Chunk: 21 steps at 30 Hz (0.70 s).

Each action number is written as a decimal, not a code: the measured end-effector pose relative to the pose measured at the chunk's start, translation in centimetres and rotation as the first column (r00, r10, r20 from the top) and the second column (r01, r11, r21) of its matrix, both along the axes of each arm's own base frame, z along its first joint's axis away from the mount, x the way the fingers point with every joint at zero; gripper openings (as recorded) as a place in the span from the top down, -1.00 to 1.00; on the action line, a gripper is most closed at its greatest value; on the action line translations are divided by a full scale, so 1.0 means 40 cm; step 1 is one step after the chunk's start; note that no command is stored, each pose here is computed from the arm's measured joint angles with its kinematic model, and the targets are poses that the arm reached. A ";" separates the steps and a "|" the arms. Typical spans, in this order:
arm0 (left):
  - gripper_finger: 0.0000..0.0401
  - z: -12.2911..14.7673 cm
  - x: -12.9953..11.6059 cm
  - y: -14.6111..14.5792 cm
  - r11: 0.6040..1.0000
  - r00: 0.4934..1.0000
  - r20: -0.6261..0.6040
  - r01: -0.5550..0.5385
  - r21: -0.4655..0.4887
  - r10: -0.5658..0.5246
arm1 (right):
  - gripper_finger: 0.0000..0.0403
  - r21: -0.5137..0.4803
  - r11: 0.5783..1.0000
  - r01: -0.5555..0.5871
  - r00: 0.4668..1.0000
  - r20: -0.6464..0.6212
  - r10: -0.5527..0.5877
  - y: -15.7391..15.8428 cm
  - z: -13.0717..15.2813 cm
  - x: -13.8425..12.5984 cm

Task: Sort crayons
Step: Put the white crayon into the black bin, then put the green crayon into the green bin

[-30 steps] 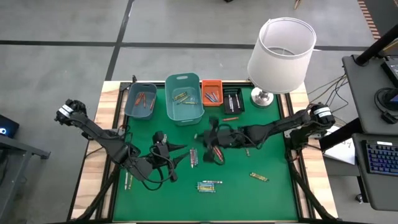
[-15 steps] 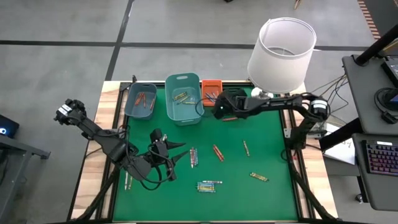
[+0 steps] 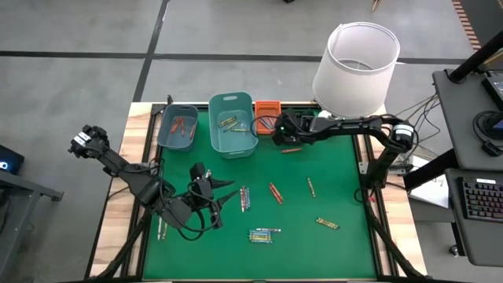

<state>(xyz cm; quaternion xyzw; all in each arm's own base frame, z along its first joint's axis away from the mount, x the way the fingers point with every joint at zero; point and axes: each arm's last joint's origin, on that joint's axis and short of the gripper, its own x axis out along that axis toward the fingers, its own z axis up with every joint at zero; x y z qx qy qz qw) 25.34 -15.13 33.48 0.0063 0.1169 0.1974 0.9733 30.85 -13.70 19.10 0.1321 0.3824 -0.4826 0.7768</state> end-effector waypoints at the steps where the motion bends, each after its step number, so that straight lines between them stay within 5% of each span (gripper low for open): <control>1: 0.39 0.000 0.000 0.000 1.000 1.000 0.000 0.000 0.000 0.000 | 0.71 0.000 1.000 0.001 1.000 0.001 -0.001 0.000 0.000 0.000; 12: 0.39 -0.004 -0.001 0.001 1.000 1.000 -0.007 -0.004 -0.006 0.004 | 0.56 -0.014 0.999 -0.033 0.999 0.009 0.033 0.016 0.019 0.001; 21: 0.39 -0.051 -0.025 0.018 0.990 0.991 -0.109 -0.092 -0.103 0.081 | 0.56 -0.052 0.980 -0.190 0.978 0.074 0.193 0.135 0.088 0.016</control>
